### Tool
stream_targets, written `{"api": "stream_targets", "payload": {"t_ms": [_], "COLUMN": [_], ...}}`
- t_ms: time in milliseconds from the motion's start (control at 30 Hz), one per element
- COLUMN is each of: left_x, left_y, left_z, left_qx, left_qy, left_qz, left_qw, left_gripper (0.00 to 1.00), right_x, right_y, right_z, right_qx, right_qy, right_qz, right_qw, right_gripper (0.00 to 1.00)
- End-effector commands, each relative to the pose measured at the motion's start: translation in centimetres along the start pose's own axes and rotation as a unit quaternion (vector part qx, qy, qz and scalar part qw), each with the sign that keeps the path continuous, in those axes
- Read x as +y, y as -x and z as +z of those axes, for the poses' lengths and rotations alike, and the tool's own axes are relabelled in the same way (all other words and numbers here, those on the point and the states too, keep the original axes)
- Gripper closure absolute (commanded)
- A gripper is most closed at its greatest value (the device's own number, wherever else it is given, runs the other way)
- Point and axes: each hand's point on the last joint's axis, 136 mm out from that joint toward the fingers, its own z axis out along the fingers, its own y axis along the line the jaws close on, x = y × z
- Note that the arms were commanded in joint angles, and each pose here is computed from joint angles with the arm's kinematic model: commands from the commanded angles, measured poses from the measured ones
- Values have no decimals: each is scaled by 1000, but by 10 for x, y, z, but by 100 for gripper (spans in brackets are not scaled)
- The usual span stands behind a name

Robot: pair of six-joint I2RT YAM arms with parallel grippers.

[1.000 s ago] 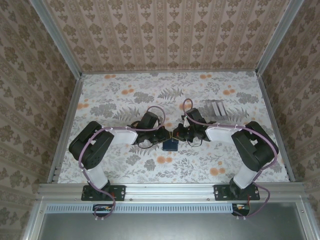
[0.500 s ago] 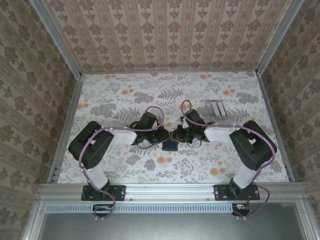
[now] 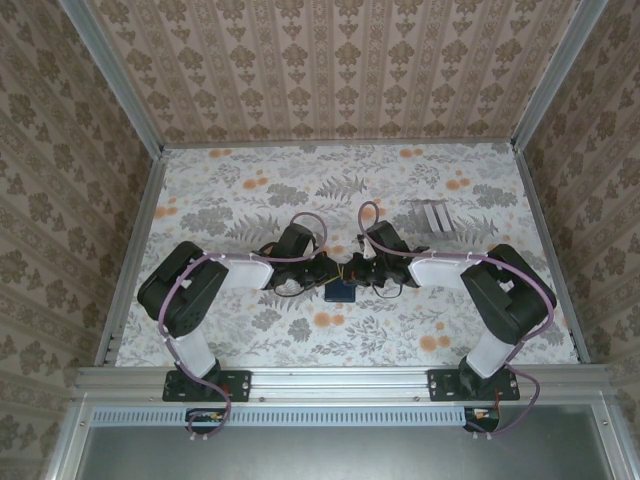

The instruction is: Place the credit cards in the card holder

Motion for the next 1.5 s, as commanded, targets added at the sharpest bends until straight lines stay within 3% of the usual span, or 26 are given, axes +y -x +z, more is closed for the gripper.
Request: {"api": "stream_targets", "payload": {"t_ms": [0,200,367,933,1467], "left_x": [37,37,37,38,35], "left_y": [-8,-10,-8,-10,-9], "left_z": [6,9,8,8,10], "left_qx": [6,9,8,8,12], "left_qy": [50,42,39,40,36], "left_qz": [-36,-43,-45,-43,-43], "left_qw": [998,998,998,998,998], "left_gripper": [87,87,87,87,87], "right_x": [-5,-7,-30,25,-9], "right_y": [-12,-12,-25,7,0], "right_z": [10,10,15,-18,-2], "right_qx": [11,6,11,-7,-4], "right_qy": [-3,-14,-50,54,-4], "right_qz": [1,-10,-25,-7,-17], "right_qw": [1000,1000,998,998,1000], "right_gripper": [100,100,100,100,100]}}
